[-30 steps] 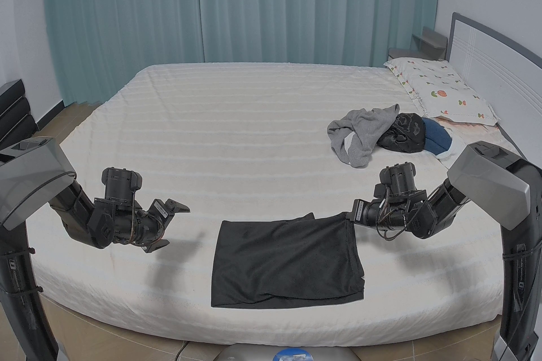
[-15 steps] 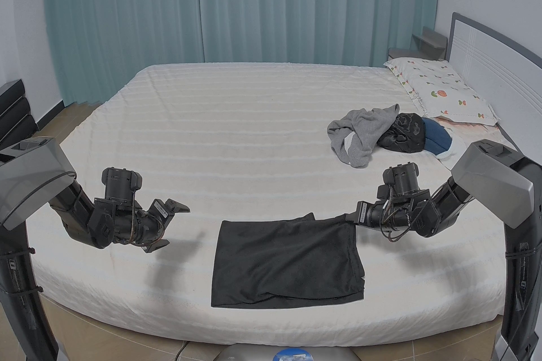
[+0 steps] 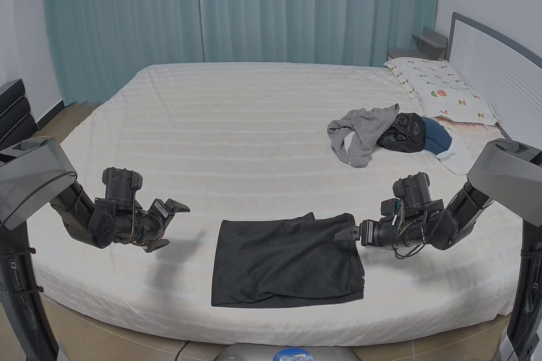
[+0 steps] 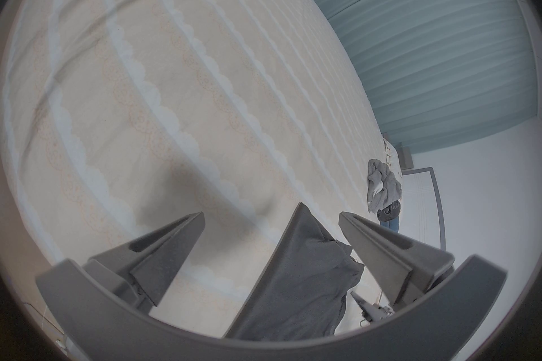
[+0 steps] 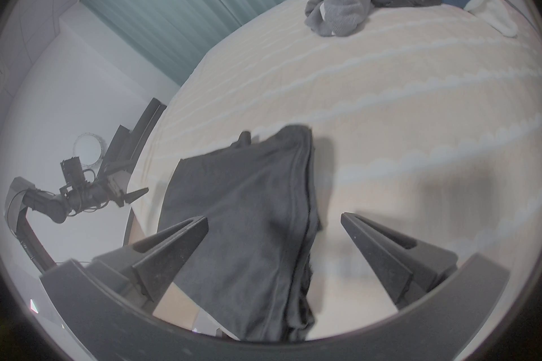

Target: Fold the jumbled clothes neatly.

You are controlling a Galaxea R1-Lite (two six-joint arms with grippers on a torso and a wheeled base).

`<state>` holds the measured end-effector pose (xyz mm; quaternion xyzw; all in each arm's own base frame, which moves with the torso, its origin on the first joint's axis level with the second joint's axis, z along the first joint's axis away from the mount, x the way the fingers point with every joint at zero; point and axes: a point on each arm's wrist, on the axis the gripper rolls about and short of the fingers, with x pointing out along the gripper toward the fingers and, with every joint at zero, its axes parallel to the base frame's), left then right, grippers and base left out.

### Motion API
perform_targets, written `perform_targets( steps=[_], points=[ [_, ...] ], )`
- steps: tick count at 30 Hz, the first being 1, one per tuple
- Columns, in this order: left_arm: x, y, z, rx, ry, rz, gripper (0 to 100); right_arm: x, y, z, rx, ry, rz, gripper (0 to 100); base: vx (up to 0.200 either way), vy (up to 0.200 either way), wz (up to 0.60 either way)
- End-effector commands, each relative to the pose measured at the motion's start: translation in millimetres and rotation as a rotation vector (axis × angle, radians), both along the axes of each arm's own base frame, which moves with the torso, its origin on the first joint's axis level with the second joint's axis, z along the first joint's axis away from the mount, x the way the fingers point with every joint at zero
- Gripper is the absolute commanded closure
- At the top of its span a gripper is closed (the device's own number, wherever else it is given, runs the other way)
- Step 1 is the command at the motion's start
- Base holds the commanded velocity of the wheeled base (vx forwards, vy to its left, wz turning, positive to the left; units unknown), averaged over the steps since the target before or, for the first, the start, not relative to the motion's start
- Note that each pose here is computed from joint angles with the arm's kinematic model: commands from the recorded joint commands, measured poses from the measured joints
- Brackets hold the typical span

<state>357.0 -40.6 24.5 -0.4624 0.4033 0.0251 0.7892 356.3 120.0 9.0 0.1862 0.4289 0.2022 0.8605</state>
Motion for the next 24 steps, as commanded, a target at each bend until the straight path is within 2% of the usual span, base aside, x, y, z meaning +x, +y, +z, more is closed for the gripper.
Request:
perform_targets(
  steps=[1, 5, 6, 10, 24],
  points=[
    [0.5, -0.1, -0.5, 0.0, 0.001, 0.001, 0, -14.0, 5.7, 0.0, 0.012, 0.025, 0.025, 0, -0.2, 0.0, 0.0],
    [0.8, -0.1, -0.2, 0.0, -0.001, 0.001, 0, -14.2, 10.9, -4.1, 0.02, 0.027, 0.027, 0, -0.2, 0.0, 0.0],
    [1.1, -0.7, -0.5, 0.0, -0.001, -0.001, 0, -15.1, 15.9, 3.8, 0.068, 0.006, 0.005, 0, -0.2, 0.0, 0.0],
    [1.1, -0.7, -0.5, 0.0, -0.001, -0.001, 0, -18.0, 13.0, 0.3, 0.104, 0.035, -0.041, 0, -0.2, 0.0, 0.0],
    [1.3, -0.1, 0.2, -0.001, -0.004, 0.001, 0, -8.8, 5.6, -9.2, 0.14, 0.0, -0.081, 0, 0.0, 0.0, 0.0]
  ],
)
